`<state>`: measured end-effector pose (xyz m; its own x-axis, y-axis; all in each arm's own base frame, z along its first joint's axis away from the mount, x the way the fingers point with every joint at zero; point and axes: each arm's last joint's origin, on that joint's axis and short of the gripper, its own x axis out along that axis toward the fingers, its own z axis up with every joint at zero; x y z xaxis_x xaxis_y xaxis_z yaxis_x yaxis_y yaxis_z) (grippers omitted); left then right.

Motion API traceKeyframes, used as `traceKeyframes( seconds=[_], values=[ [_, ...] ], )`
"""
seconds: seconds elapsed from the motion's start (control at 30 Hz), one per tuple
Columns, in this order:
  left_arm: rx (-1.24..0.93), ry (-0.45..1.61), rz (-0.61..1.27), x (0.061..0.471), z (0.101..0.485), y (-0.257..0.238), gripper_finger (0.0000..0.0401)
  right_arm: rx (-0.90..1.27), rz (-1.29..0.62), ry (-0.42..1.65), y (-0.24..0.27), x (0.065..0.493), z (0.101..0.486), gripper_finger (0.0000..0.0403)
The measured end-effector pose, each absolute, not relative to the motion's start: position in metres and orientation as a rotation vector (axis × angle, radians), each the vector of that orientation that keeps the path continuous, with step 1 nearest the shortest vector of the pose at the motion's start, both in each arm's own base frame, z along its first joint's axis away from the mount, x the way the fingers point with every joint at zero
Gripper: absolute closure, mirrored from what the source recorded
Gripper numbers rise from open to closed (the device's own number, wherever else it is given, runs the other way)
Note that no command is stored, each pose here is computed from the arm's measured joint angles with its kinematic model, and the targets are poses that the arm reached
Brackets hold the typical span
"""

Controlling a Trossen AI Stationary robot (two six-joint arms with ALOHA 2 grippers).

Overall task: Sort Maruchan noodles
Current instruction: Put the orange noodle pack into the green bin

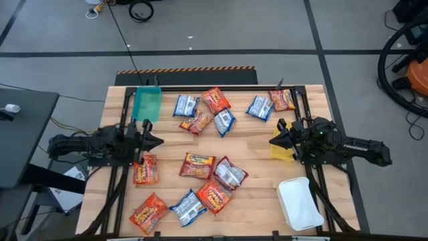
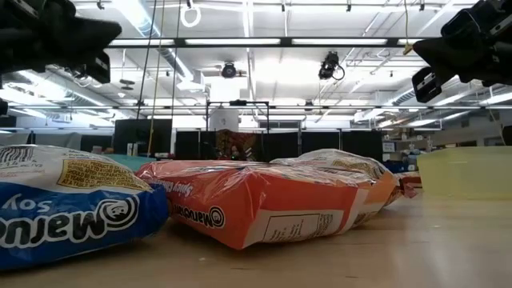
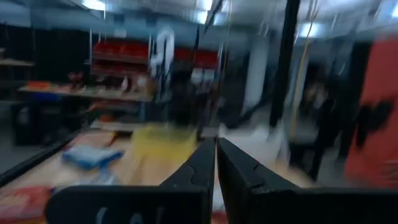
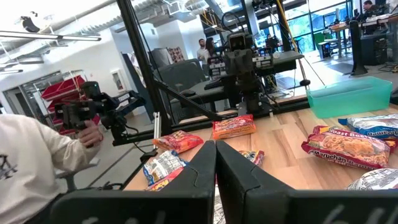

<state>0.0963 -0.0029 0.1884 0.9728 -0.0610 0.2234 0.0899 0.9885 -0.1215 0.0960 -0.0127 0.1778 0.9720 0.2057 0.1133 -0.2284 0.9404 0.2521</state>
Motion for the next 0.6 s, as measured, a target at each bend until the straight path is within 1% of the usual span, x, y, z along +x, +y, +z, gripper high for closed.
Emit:
traceKeyframes(
  seconds=[0.07, 0.17, 0.2, 0.3, 0.37, 0.47, 0.6],
  values=[
    [-0.141, -0.178, -0.128, 0.099, 0.191, -0.006, 0.038, 0.267, 0.222, -0.086, -0.013, 0.096, 0.178, 0.0385],
    [-0.136, -0.16, -0.126, 0.109, 0.201, -0.013, 0.0393, 0.267, 0.222, -0.086, -0.013, 0.096, 0.178, 0.0385],
    [-0.14, -0.124, -0.123, 0.115, 0.203, -0.016, 0.0394, 0.267, 0.222, -0.086, -0.013, 0.096, 0.178, 0.0385],
    [-0.192, 0.08, -0.117, 0.135, 0.204, -0.032, 0.0395, 0.256, 0.221, -0.088, -0.013, 0.096, 0.178, 0.0385],
    [-0.215, 0.217, -0.079, 0.15, 0.208, -0.048, 0.0397, 0.157, 0.186, -0.13, -0.014, 0.096, 0.181, 0.0385],
    [-0.224, 0.517, 0.031, 0.169, 0.212, -0.077, 0.0397, 0.121, 0.127, -0.214, -0.015, 0.095, 0.188, 0.0385],
    [-0.287, 0.912, 0.222, 0.182, 0.222, -0.113, 0.0398, 0.158, 0.131, -0.301, -0.015, 0.092, 0.197, 0.0385]
  ],
)
